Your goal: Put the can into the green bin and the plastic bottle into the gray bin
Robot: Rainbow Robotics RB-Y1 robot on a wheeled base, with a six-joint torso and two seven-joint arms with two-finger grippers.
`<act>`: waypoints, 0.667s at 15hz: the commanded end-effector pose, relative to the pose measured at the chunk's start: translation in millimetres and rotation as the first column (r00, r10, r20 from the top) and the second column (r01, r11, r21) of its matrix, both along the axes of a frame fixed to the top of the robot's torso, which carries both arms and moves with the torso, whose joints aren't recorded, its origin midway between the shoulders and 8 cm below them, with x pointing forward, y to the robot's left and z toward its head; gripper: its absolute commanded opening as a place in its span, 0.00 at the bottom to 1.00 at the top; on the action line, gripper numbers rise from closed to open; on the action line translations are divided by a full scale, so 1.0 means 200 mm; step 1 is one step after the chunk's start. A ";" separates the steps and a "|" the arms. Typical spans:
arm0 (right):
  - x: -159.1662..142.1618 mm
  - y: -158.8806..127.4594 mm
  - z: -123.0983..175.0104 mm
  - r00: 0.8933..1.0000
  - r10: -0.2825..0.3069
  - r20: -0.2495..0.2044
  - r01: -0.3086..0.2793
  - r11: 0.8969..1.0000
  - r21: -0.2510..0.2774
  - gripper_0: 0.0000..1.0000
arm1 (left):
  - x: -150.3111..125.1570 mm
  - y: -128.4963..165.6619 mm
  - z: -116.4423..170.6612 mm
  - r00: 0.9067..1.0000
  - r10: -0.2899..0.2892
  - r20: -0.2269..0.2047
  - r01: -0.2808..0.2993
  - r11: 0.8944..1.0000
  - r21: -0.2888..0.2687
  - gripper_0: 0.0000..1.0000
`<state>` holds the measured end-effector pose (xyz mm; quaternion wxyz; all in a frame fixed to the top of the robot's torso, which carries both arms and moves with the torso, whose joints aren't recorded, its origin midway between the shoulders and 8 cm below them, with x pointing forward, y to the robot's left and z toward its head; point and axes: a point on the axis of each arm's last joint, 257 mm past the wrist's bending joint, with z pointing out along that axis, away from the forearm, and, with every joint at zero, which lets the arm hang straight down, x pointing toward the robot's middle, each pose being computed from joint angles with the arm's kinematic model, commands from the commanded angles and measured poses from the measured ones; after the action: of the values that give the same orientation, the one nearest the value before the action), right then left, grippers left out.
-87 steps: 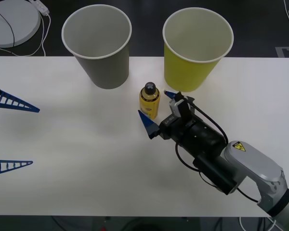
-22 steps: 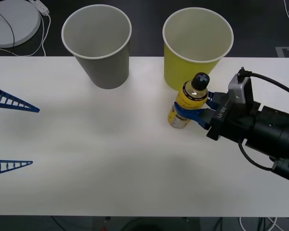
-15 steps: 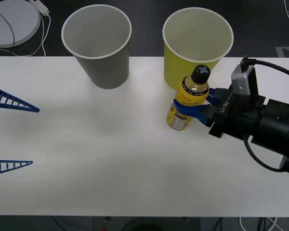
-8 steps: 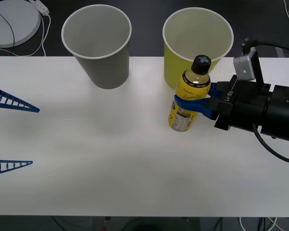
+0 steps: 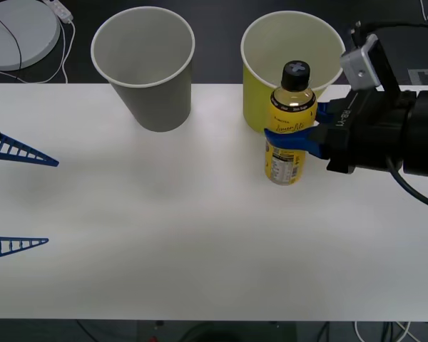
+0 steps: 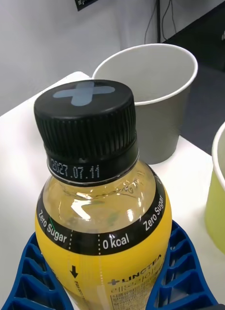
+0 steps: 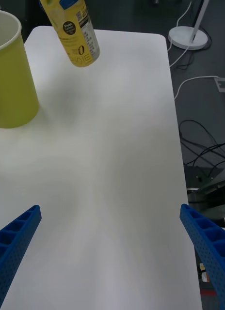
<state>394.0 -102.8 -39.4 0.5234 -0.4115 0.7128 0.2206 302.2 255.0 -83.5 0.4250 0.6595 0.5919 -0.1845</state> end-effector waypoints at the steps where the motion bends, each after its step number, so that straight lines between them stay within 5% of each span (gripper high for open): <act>1: 0.01 0.01 0.03 1.000 0.018 0.009 -0.017 0.998 -0.055 0.00 | 0.00 0.00 0.00 1.000 0.000 0.000 0.000 1.000 0.000 1.00; 5: 0.02 0.04 0.12 1.000 0.016 -0.010 -0.017 0.993 -0.118 0.00 | 0.00 0.00 0.00 1.000 0.000 0.000 0.000 1.000 0.000 1.00; 10: 0.07 0.00 0.23 0.999 0.005 0.033 0.003 0.973 -0.231 0.00 | 0.00 0.00 0.00 1.000 0.000 0.000 0.000 1.000 0.000 1.00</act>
<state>406.2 -100.1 4.3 0.4854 -0.4701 0.7237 0.1399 302.2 255.0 -83.5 0.4250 0.6595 0.5919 -0.1845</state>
